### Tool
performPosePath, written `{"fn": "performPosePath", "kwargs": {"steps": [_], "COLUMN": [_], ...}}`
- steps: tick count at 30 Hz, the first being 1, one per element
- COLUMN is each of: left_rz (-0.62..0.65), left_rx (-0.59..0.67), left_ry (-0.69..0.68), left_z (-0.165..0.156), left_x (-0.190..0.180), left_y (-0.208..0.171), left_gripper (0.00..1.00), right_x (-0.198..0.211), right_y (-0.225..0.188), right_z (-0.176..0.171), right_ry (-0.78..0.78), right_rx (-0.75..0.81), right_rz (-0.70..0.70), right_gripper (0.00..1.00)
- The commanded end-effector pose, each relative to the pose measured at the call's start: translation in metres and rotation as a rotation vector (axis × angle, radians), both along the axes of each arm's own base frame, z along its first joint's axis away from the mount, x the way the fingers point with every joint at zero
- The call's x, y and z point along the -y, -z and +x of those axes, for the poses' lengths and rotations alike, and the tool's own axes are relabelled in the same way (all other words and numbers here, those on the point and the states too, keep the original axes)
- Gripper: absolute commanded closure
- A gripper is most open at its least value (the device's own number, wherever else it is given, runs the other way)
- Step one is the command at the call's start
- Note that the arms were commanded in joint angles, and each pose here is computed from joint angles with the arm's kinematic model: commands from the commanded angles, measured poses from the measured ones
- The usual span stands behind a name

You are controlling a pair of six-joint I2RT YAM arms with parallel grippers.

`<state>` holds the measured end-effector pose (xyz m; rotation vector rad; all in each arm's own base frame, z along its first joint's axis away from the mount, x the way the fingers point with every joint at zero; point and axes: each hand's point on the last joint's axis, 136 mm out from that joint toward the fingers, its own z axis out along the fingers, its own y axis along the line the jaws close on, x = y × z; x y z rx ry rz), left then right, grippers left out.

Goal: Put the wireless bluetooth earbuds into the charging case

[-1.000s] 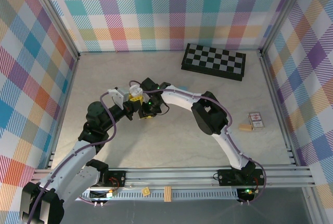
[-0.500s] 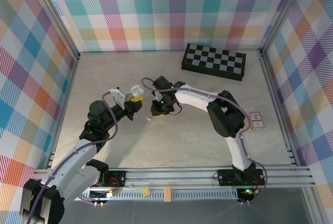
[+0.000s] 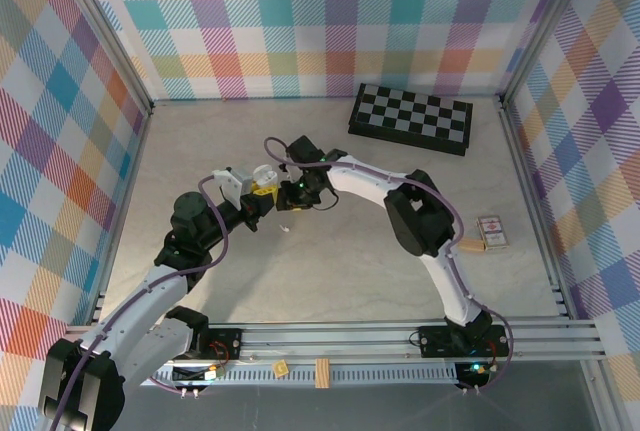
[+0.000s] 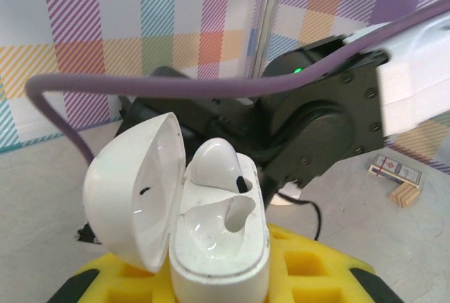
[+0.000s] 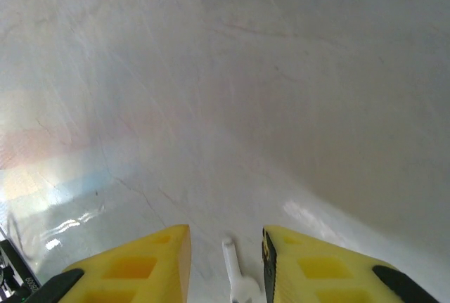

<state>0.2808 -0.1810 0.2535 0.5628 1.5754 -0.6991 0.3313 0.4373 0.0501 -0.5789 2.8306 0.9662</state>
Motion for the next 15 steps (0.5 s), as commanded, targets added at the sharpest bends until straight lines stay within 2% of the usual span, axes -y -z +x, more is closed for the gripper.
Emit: {"fn": "performPosePath", "kwargs": {"steps": [1,6,15], "left_rz": [-0.034,-0.035,-0.040], "left_rx": [0.050,0.057,0.072], "left_ry": [0.022,0.014,-0.002], "left_z": [-0.004,-0.004,-0.003], "left_x": [0.002,0.001,-0.001], "left_y": [-0.023,-0.026,-0.036], "left_gripper": [0.88,0.88,0.88], "right_x": [-0.012,-0.010,0.010], "right_y": [0.010,0.020,0.005], "right_z": [-0.015,-0.039,-0.088], "right_ry": [-0.054,-0.103,-0.138], "right_rx": [-0.076,-0.127,-0.135], "right_rz": [0.023,0.010,-0.002], "right_gripper": [0.66,0.66,0.66]}}
